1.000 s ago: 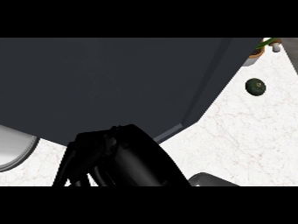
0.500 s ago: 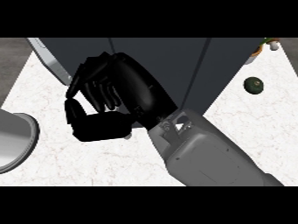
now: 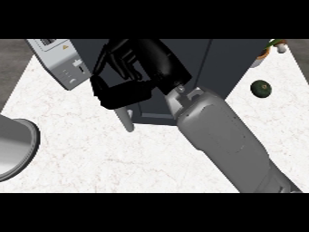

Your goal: Pick up the wine, place it into the cabinet and close the cabinet

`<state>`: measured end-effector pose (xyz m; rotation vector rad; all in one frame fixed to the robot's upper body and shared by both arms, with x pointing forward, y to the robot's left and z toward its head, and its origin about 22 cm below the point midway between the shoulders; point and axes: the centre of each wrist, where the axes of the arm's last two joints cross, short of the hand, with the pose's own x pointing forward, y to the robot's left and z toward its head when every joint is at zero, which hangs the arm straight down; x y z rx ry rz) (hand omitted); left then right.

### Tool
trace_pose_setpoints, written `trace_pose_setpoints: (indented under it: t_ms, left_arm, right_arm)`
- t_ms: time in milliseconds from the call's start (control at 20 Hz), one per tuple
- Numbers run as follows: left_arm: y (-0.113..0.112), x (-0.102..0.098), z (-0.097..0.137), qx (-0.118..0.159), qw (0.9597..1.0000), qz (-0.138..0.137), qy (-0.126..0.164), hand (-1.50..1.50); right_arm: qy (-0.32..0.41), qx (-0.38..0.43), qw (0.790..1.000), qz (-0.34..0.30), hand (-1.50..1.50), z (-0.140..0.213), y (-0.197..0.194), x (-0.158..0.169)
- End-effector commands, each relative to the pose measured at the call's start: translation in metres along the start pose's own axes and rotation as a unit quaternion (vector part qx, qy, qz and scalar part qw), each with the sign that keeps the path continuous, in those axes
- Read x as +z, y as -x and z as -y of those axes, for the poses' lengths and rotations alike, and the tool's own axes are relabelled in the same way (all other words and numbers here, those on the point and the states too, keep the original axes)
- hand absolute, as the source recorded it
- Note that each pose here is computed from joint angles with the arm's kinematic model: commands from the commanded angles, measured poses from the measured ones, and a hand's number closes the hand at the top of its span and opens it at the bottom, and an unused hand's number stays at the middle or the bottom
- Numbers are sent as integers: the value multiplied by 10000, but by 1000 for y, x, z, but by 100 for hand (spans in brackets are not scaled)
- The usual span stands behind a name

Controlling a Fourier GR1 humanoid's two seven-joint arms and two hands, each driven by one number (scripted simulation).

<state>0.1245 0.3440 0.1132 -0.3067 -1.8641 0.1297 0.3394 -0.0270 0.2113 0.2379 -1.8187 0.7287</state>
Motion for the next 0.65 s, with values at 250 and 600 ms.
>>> trace_pose_setpoints:
  t_ms: [250,600]
  left_arm:
    - [34,-16,16,92,10000,-16,2,-150]
    - [39,-27,25,62,9999,33,-134,-150]
  right_arm:
    - [715,405,9966,-79,150,61,24,-16]
    - [571,461,9971,-199,150,87,44,-8]
